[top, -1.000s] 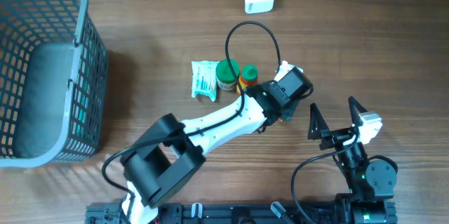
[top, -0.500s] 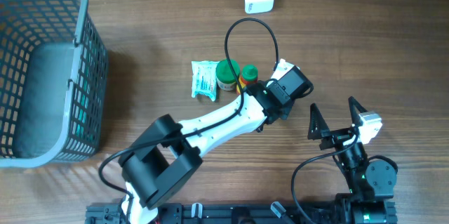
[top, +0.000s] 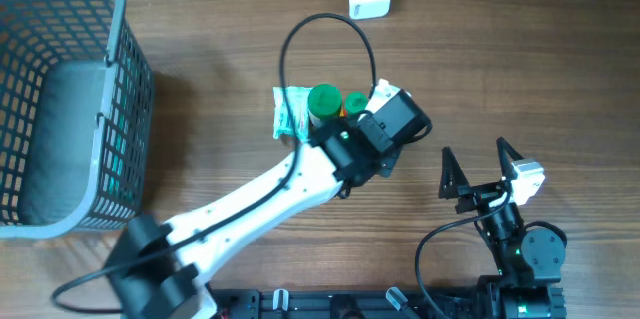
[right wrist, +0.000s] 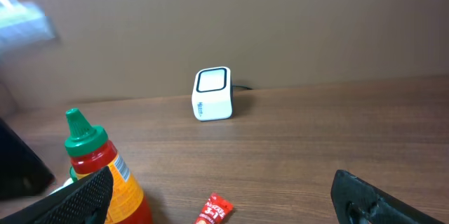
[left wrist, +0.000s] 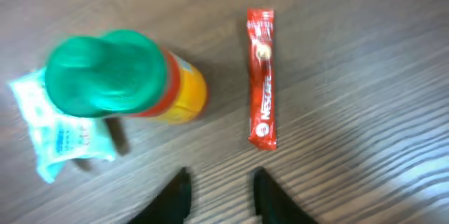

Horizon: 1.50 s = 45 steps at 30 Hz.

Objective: Scan the item barcode
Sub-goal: 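Carry the red Nescafé stick out and lay it right of the bottle, then reach the left gripper into the basket and grasp the green 3M glove pack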

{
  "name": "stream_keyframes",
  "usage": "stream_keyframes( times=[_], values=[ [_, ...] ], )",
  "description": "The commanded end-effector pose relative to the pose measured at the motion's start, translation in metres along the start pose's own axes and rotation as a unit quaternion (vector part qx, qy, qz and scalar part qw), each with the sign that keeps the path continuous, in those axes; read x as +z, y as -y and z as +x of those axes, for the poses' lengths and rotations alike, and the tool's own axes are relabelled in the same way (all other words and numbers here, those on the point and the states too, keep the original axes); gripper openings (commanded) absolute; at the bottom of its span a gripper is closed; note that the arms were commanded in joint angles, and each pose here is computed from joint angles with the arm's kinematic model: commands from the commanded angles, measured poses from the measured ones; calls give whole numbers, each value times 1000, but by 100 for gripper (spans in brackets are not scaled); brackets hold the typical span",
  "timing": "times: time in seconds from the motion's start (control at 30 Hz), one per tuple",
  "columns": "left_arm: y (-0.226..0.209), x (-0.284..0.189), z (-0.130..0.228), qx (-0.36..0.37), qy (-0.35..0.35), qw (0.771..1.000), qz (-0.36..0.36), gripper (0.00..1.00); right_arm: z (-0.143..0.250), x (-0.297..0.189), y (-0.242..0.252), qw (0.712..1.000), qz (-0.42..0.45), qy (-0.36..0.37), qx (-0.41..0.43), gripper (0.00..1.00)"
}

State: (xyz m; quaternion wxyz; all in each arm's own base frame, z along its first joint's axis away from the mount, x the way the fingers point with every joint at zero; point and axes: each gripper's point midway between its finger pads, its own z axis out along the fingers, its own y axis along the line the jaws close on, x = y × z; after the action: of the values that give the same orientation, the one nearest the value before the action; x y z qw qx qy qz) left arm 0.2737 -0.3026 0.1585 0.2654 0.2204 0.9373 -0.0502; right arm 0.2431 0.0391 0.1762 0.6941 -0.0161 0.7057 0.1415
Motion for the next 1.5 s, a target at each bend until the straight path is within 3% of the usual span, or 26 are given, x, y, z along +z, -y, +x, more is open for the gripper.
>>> stream_keyframes(
  times=[0.0,0.1,0.13,0.27,0.47,0.57,0.6,0.67,0.83,1.03,1.2,1.3,1.47],
  values=[
    [-39,-65,-37,-29,109,992,-52,62,-2,0,0,1000,2,5,2,100],
    [-82,-128,-56,-74,199,972,-98,93,-2,0,0,1000,2,5,2,100],
    [-99,-147,-59,-94,224,964,-111,99,-2,0,0,1000,2,5,2,100],
    [-174,-212,-56,-174,294,927,-153,100,-2,0,0,1000,2,5,3,100],
    [-314,-300,-3,-347,364,801,-325,100,-2,0,0,1000,2,5,2,100],
    [-338,-319,14,-378,374,768,-358,100,-2,0,0,1000,2,5,2,100],
    [-343,-323,14,-360,369,773,-370,100,-2,0,0,1000,2,5,2,100],
    [-350,-318,11,-294,338,810,-378,100,-2,0,0,1000,2,5,2,100],
    [-389,-287,35,-287,254,843,-377,100,-2,0,0,1000,2,5,2,100],
    [-454,-253,63,-357,146,873,-299,100,-2,0,0,1000,2,5,2,100],
    [-461,-227,58,-285,59,931,-220,100,-2,0,0,1000,2,5,2,100],
    [-465,-193,59,-300,42,940,-159,100,-2,0,0,1000,2,5,2,100],
    [-473,-140,96,-343,-27,937,-69,100,-2,0,0,1000,2,5,2,100]
  ],
)
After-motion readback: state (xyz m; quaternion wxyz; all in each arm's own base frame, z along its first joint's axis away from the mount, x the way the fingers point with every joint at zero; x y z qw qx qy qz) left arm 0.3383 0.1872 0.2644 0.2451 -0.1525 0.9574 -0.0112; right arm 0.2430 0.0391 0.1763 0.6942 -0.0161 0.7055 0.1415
